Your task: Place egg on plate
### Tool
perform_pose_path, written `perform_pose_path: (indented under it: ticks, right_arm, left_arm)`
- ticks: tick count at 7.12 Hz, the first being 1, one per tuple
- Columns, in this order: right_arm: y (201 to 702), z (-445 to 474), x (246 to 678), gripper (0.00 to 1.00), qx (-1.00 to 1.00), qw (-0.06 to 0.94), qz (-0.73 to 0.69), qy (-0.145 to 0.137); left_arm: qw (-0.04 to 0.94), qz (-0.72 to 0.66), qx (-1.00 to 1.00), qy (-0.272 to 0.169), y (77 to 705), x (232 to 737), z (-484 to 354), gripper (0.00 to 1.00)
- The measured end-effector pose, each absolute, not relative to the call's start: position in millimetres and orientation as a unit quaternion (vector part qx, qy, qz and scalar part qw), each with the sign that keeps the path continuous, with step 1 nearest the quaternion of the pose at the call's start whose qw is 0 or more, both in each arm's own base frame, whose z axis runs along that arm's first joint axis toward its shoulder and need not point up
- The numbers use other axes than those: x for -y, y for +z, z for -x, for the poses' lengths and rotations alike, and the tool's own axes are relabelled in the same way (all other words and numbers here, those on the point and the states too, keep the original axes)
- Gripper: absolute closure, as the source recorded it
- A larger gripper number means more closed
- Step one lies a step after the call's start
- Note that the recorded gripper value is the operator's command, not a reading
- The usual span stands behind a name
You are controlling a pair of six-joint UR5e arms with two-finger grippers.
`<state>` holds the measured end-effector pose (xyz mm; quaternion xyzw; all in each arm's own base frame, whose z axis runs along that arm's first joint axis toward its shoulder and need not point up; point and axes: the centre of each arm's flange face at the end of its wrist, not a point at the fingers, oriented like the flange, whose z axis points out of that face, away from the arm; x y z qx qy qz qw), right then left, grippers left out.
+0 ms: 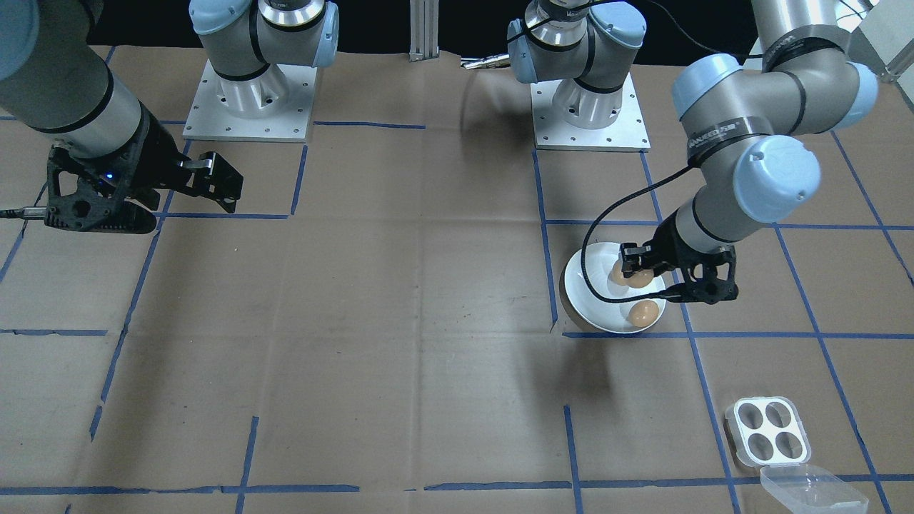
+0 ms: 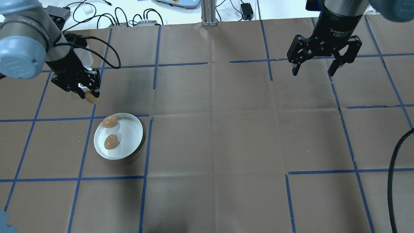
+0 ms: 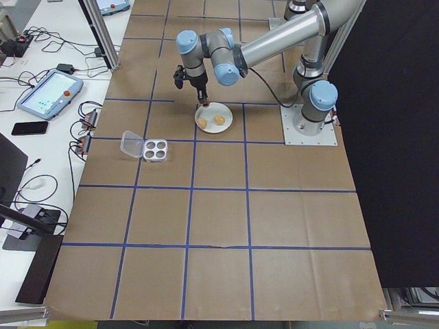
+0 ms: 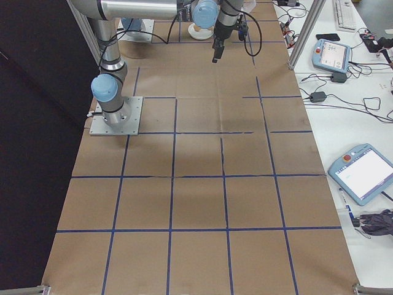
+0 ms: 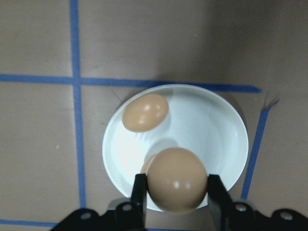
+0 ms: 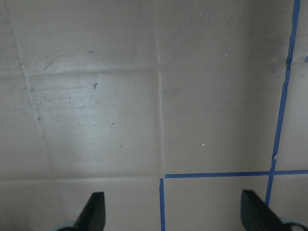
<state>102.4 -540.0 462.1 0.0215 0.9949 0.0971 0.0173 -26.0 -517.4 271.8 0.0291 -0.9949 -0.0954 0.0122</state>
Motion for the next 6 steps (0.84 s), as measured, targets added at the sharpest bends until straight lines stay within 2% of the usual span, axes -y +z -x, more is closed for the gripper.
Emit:
perform_pose_path:
  ticks: [1,2,3,6]
  right_arm:
    - [462.1,-102.4,540.0,0.0,-0.995,0.017,-0.022,0.097]
    - [462.1,-102.4,540.0,0.0,-0.995,0.017,-0.022,0.097]
    - [462.1,-102.4,540.0,0.0,-0.995,0.017,-0.022,0.097]
    - [462.2,-102.4,540.0,0.0,-0.995,0.017,-0.021,0.097]
  left_arm:
    - [0.015,-0.029,0.995,-0.098,245.3,504.7,31.5,0.98]
    - [0.016,-0.028,0.995,-0.098,224.3,499.1,34.2,0.41]
    - [0.016,-0.027,0.995,-0.098,212.5,498.6,35.8,0.01]
    - [0.006,-0.027,0.998,-0.054,228.4,512.2,33.2,0.01]
